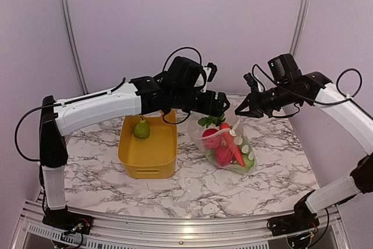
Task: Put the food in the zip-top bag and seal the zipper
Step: Adjust the fake vegetable in the zipper food storage bag, then pick up the fake fruit from the bin.
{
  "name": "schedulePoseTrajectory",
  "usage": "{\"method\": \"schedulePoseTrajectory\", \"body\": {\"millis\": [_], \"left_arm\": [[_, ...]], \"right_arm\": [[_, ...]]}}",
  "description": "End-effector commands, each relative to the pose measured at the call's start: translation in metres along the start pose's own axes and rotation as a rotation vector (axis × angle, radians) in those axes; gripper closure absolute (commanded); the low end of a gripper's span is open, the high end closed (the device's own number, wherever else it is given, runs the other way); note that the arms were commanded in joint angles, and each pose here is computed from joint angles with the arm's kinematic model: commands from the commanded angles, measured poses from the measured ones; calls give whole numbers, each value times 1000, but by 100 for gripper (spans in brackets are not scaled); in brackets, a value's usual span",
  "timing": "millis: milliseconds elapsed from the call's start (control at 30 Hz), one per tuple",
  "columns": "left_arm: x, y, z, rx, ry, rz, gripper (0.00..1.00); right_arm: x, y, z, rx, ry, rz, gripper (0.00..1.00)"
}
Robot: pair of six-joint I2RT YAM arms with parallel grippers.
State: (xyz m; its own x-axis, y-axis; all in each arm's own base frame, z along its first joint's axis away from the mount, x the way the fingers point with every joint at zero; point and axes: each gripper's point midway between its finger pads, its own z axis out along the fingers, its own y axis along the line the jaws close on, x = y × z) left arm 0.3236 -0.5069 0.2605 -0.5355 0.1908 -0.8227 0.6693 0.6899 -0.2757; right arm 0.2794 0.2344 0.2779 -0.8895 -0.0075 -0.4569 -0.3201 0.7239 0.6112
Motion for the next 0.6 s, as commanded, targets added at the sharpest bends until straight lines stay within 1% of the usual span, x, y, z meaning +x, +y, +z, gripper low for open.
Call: {"method": "schedulePoseTrajectory", "body": {"millis": [0, 100, 200, 267, 333, 400, 467, 567], "left_arm": [[-33, -15, -37, 57, -85, -31, 1], [-38, -3, -50, 5, -90, -56, 1], [-47, 16, -69, -58, -129, -78, 1], [-52, 41, -90, -134, -188, -116, 1], [-46, 73, -105, -236, -215, -148, 1], [-35, 102, -115, -295, -195, -166, 1], [-18, 133, -124, -370, -149, -193, 2], [6, 172, -136, -488, -81, -223, 10]], "right_arm": [[-14, 10, -12, -20, -72, -53, 100], [-16, 8, -12, -10, -78, -54, 100], [-17, 6, -12, -5, -82, -56, 100], [-17, 6, -11, -2, -83, -56, 100], [-19, 5, -11, 2, -89, -59, 100], [-19, 4, -11, 4, -91, -58, 100], [-20, 5, -10, -1, -92, -56, 100], [-21, 5, -8, -8, -89, -52, 100]]}}
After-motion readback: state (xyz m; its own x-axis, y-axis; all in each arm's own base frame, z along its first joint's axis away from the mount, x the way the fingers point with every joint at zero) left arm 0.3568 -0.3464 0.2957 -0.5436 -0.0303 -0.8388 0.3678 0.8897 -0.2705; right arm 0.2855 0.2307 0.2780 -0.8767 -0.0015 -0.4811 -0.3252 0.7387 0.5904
